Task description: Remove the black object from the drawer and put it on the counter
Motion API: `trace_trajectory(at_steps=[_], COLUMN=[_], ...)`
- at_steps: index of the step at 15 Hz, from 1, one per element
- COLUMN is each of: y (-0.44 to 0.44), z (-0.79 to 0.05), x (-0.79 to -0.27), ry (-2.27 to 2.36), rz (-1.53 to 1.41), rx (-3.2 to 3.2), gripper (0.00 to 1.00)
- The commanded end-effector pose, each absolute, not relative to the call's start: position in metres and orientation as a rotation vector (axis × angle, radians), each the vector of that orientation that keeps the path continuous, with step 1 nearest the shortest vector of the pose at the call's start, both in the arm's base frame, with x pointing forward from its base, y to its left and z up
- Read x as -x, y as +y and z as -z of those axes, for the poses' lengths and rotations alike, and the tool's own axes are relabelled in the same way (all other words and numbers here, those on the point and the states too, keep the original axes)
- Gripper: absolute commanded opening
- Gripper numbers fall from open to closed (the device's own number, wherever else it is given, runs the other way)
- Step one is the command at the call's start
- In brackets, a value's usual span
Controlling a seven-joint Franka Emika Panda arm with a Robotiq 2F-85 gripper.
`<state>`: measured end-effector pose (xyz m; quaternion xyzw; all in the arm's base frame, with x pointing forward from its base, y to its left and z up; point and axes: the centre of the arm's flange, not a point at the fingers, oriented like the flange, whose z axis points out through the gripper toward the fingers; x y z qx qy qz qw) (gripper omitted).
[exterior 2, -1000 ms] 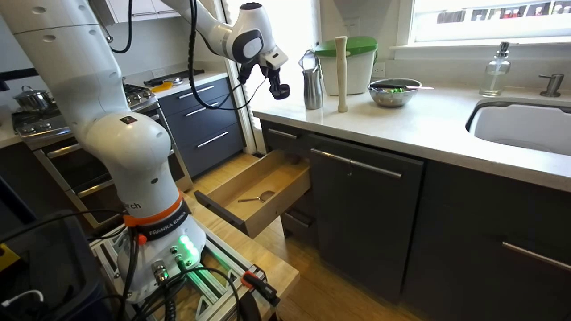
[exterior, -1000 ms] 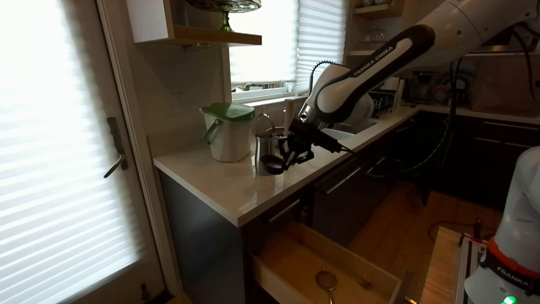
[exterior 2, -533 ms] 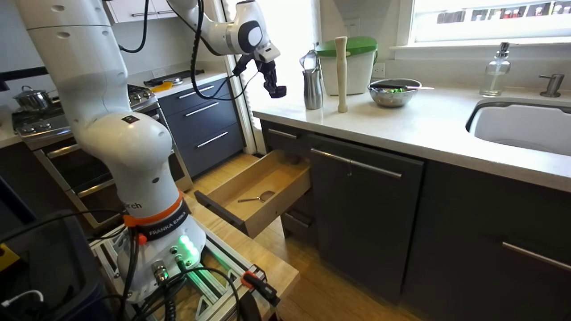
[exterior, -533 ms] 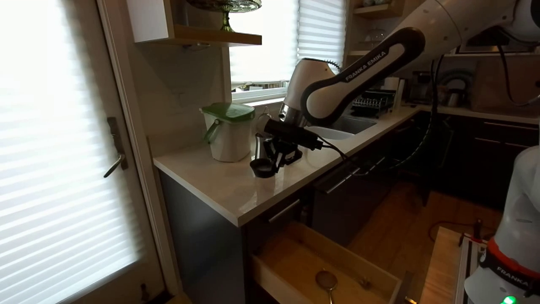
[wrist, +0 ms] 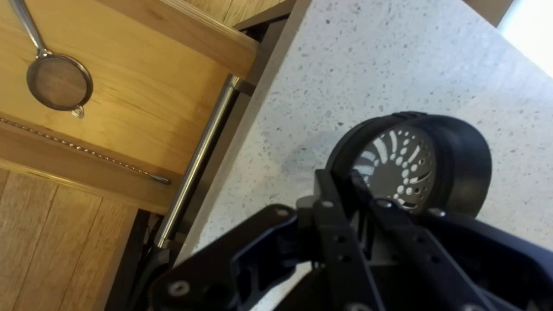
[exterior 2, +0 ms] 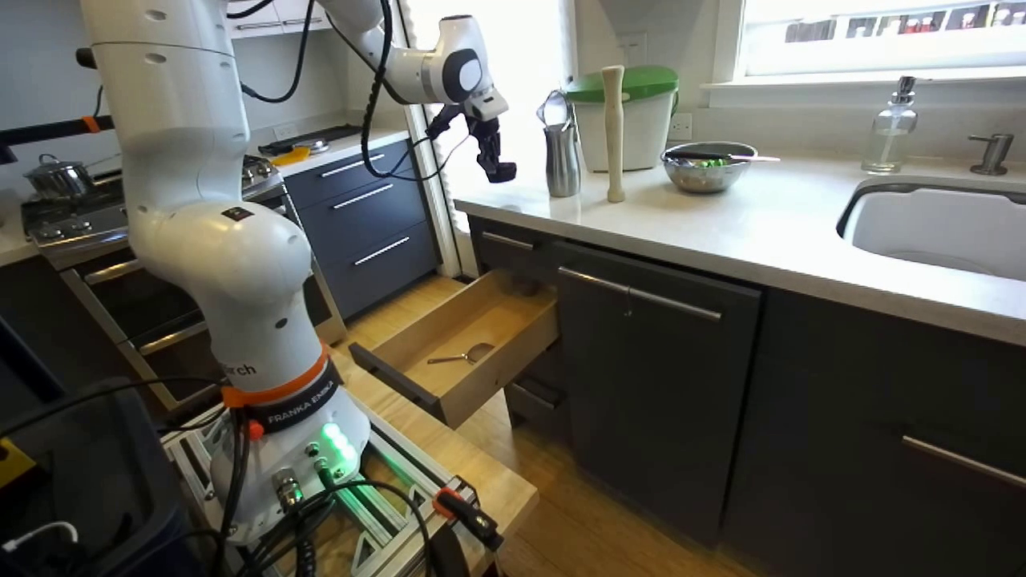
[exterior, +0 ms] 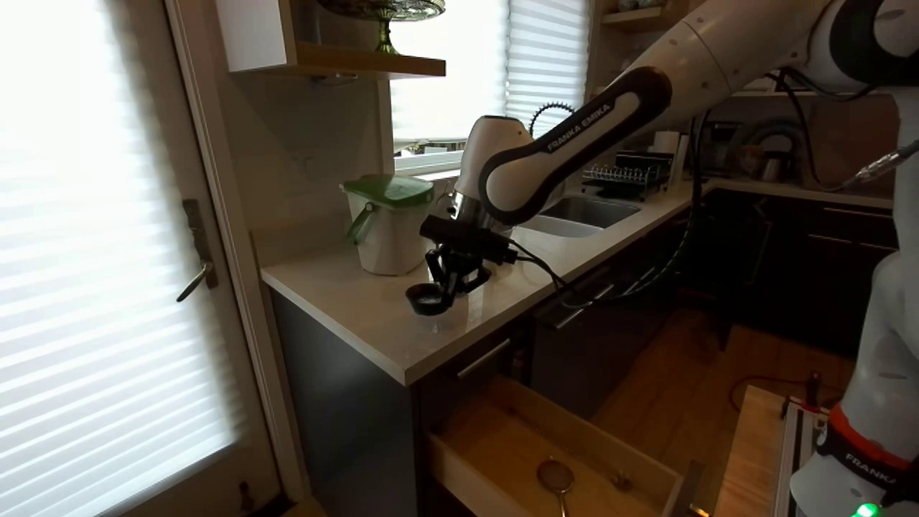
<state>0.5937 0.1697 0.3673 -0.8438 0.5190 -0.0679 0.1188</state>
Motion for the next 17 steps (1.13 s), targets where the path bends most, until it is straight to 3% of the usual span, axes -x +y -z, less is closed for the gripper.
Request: trace_trajectory(at_steps=[1, 2, 3, 4, 12, 15, 16, 17], y=[0.173, 0.173, 0.172, 0.172, 0.179, 0.181, 0.191, 0.191], z=[-0.347, -0.343, -0.343, -0.343, -0.396, -0.4, -0.399, -0.401], x=[-0.614, -0.615, -0.616, -0.616, -0.56, -0.533, -0.565, -0.557], ry=[1.568, 1.572, 1.569, 1.572, 1.214, 0.976, 1.096, 1.044], rz=[0.135, 0.13, 0.124, 0.126, 0.167, 0.245, 0.22, 0.229], rx=[2.427, 2.425, 2.42, 2.412, 2.562, 2.655, 2.617, 2.643], gripper=[0.03, 0.03, 0.36, 0.36, 0.96, 1.0, 1.0, 1.0])
